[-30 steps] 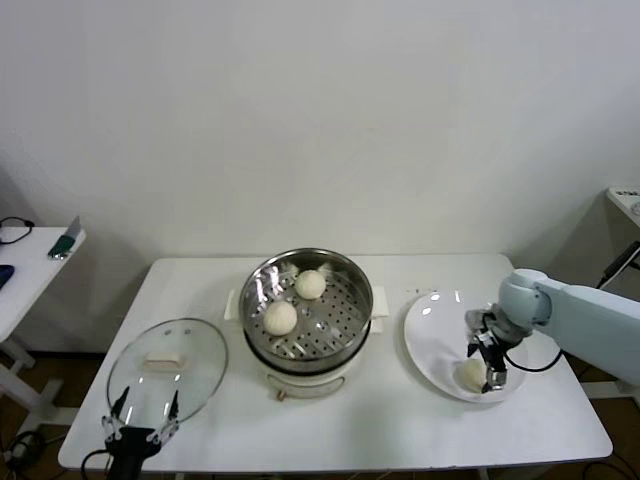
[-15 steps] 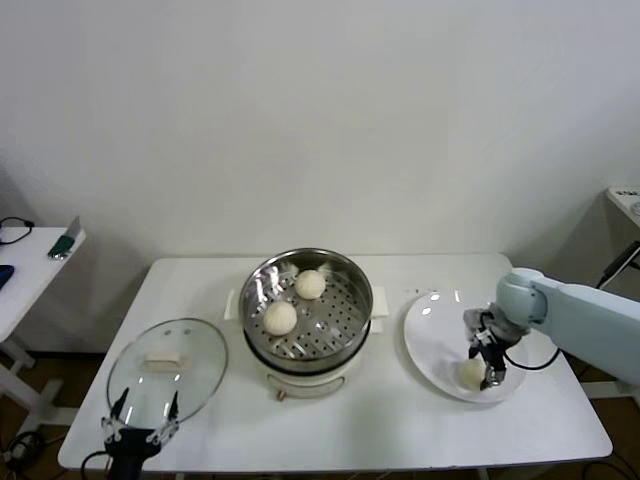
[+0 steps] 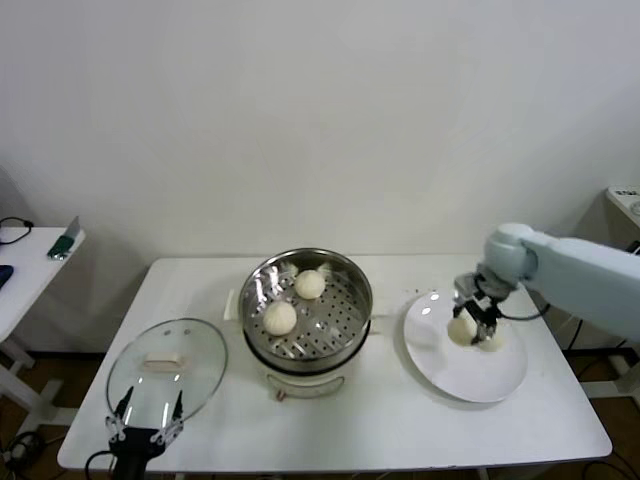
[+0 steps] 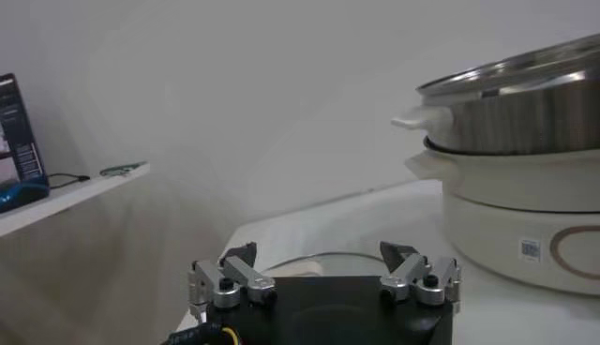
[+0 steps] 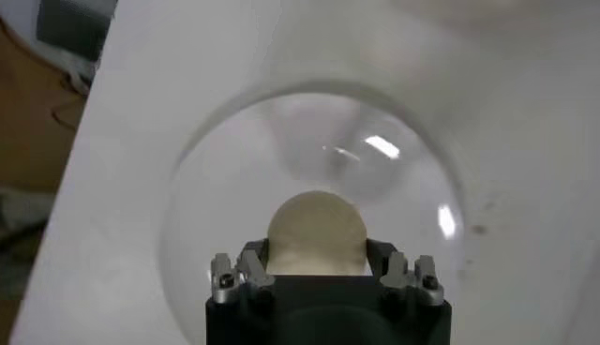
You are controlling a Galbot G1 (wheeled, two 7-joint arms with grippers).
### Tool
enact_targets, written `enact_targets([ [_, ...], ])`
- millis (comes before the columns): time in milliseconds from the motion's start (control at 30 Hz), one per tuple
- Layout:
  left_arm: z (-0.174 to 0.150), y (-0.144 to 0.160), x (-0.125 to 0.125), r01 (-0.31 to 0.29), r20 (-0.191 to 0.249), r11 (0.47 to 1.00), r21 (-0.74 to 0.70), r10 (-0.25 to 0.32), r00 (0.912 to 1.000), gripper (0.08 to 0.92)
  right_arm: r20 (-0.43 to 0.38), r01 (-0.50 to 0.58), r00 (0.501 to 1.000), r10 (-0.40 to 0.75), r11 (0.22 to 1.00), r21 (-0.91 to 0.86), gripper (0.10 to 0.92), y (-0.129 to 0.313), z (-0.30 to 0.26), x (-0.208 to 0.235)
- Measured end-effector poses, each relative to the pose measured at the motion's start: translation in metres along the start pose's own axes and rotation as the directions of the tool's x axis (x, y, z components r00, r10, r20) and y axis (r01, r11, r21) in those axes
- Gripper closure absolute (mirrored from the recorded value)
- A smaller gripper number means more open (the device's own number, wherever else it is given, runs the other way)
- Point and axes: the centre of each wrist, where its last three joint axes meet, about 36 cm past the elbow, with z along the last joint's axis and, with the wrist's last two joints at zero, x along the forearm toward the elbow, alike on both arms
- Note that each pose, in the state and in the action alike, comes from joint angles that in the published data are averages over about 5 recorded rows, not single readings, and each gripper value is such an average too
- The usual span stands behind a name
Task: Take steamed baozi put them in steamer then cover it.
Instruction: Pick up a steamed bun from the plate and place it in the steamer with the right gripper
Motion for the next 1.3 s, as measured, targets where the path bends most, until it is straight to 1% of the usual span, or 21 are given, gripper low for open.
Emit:
enact_targets([
  [133, -0.002, -0.001, 0.001, -0.003, -0.001, 1.0, 0.007, 0.003, 1.0, 0.177, -0.016, -0.046, 0.999, 0.05, 0.981, 0.186, 0.348, -0.031, -0.026, 0.049],
  [300, -0.004, -0.002, 0.001, 0.0, -0.002, 1.0, 0.025, 0.0, 1.0, 0.177, -0.027, -0.082, 0.994, 0.101, 0.911, 0.404, 0.344, -0.062, -0.068, 0.099],
  [467, -0.003, -0.002, 0.003, 0.003, -0.009, 0.999, 0.043, -0.003, 1.0, 0.177, -0.034, -0.086, 0.991, 0.129, 0.81, 0.581, 0.344, -0.085, -0.117, 0.129],
  [600, -0.002, -0.001, 0.002, 0.007, -0.014, 0.999, 0.052, -0.006, 0.9999, 0.177, -0.032, -0.081, 0.99, 0.14, 0.723, 0.686, 0.344, -0.098, -0.158, 0.139],
  [767, -0.003, 0.003, 0.001, 0.011, -0.017, 0.998, 0.058, -0.01, 0.9998, 0.177, -0.023, -0.067, 0.991, 0.135, 0.627, 0.776, 0.344, -0.111, -0.208, 0.132],
  [967, -0.003, 0.004, 0.0, 0.021, -0.024, 0.997, 0.072, -0.02, 0.9995, 0.177, -0.009, -0.038, 0.996, 0.084, 0.541, 0.84, 0.344, -0.118, -0.255, 0.101],
  [1133, -0.002, 0.004, -0.001, 0.023, -0.027, 0.997, 0.079, -0.021, 0.9994, 0.177, 0.011, -0.024, 1.0, 0.03, 0.49, 0.871, 0.344, -0.116, -0.286, 0.071],
  [1300, -0.003, 0.005, -0.003, 0.023, -0.028, 0.996, 0.084, -0.021, 0.9994, 0.177, 0.025, -0.015, 1.0, -0.015, 0.462, 0.887, 0.344, -0.112, -0.304, 0.046],
])
